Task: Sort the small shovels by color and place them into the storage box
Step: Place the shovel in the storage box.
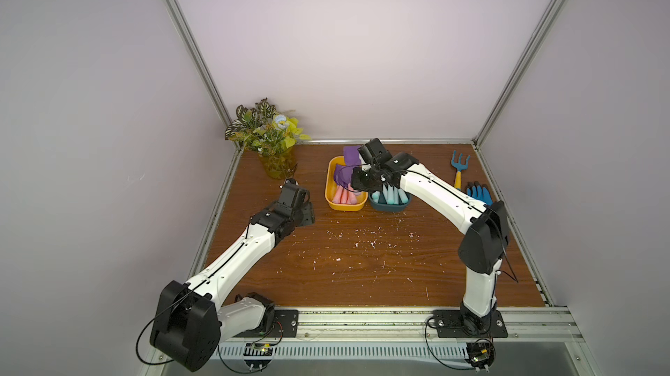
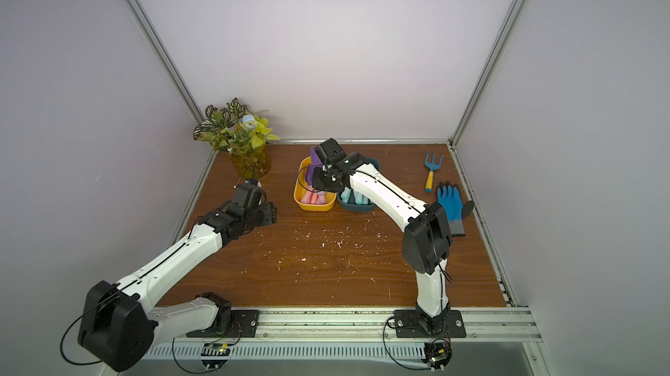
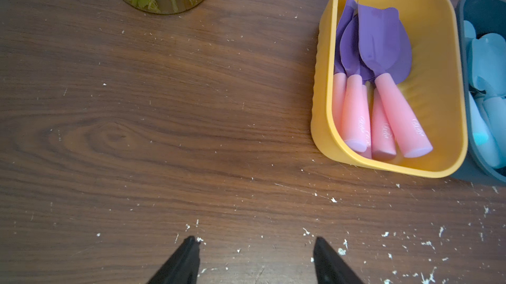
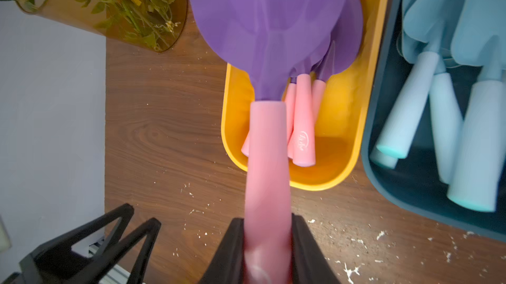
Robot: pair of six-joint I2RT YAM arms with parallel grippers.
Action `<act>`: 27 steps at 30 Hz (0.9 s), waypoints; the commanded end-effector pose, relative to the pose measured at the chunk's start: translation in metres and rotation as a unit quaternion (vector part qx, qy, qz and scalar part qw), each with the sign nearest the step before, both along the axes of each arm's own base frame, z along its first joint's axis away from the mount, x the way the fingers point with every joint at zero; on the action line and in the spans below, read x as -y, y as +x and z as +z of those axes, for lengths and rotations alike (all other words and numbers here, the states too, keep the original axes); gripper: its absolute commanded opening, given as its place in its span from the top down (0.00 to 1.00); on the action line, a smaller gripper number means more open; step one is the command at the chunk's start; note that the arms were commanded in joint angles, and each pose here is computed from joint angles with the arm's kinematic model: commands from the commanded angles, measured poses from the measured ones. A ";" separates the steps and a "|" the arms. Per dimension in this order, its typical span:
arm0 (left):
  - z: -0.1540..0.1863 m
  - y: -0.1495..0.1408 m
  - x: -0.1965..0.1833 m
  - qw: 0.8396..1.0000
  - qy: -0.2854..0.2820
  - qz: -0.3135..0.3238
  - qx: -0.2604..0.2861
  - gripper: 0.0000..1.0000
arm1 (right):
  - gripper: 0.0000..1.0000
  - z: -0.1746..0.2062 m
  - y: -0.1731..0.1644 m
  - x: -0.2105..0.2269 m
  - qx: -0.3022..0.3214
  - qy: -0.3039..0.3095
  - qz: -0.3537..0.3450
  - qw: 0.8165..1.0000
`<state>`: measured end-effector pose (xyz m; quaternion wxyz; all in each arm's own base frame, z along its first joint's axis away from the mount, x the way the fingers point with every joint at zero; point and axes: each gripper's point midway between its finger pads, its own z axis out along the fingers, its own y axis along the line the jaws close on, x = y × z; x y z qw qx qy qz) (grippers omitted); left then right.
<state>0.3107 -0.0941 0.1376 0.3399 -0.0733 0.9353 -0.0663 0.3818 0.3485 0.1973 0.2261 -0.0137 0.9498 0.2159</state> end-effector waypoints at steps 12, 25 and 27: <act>-0.009 -0.009 -0.009 1.000 -0.006 0.002 -0.005 0.31 | 0.90 -0.035 0.027 -0.045 -0.044 0.033 0.003 0.998; -0.011 -0.008 -0.009 1.000 -0.011 -0.001 -0.005 0.31 | 0.86 -0.065 0.034 -0.045 -0.064 0.019 -0.016 0.998; -0.011 -0.009 -0.009 1.000 -0.011 -0.001 -0.004 0.31 | 0.85 -0.069 0.036 -0.044 -0.065 0.018 -0.020 0.997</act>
